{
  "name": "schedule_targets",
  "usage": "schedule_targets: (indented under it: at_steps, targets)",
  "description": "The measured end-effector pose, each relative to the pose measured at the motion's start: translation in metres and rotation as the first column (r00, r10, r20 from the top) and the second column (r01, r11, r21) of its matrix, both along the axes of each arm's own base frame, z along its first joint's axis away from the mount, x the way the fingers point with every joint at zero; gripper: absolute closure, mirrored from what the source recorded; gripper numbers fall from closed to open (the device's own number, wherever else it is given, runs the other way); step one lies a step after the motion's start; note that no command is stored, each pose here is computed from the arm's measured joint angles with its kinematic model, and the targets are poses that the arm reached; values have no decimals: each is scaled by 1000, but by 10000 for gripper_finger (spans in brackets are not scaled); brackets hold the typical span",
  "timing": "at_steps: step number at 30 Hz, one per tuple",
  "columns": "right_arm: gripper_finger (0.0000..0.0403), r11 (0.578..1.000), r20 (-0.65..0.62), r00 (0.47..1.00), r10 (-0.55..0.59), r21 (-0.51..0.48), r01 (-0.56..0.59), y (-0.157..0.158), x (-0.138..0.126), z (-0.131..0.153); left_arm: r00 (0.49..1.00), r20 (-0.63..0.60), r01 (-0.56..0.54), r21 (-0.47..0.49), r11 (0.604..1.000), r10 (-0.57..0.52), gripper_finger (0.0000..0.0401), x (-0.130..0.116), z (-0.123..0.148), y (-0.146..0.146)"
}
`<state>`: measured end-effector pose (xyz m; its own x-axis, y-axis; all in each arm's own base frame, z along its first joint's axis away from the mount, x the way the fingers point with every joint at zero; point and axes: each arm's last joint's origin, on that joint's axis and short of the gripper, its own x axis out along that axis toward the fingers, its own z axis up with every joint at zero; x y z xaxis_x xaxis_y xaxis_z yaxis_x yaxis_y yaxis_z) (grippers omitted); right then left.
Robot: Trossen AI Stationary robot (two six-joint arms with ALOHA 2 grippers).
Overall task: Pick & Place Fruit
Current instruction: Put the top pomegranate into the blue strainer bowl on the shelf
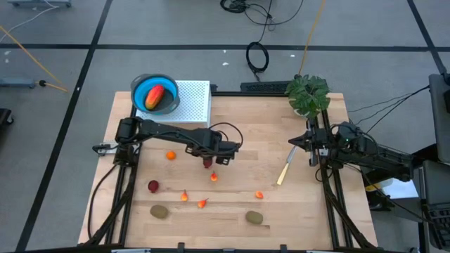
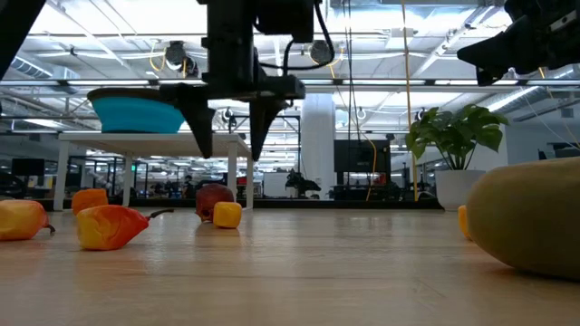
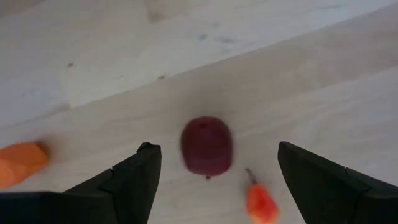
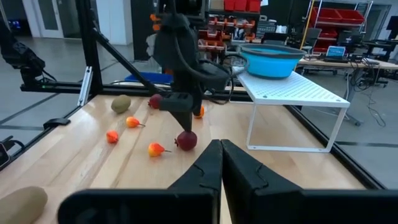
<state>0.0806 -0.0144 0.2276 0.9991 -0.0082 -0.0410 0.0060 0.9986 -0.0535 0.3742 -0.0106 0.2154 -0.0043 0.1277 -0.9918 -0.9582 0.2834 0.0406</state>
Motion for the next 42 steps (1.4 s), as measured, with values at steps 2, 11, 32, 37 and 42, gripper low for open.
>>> schedule_targets:
  at_steps: [2,11,32,37,42]
  targets:
    - [403,1000,0,1000,2,-1,-2,0,0,0,999,-35,-5,-14,1000,5,80,-3,-6,2]
    - [403,1000,4,1000,2,-4,-2,0,0,0,998,-46,-40,-76,996,37,80,-11,-41,0]
    - [403,1000,8,1000,0,-10,0,0,0,1,999,18,-35,-102,994,37,84,-13,-66,0]
    - [403,1000,8,1000,0,-10,0,0,0,1,999,15,-34,-102,994,36,123,-13,-66,0]
    - [403,1000,8,1000,0,-10,0,0,0,1,999,15,-34,-99,995,35,175,-13,-66,0]
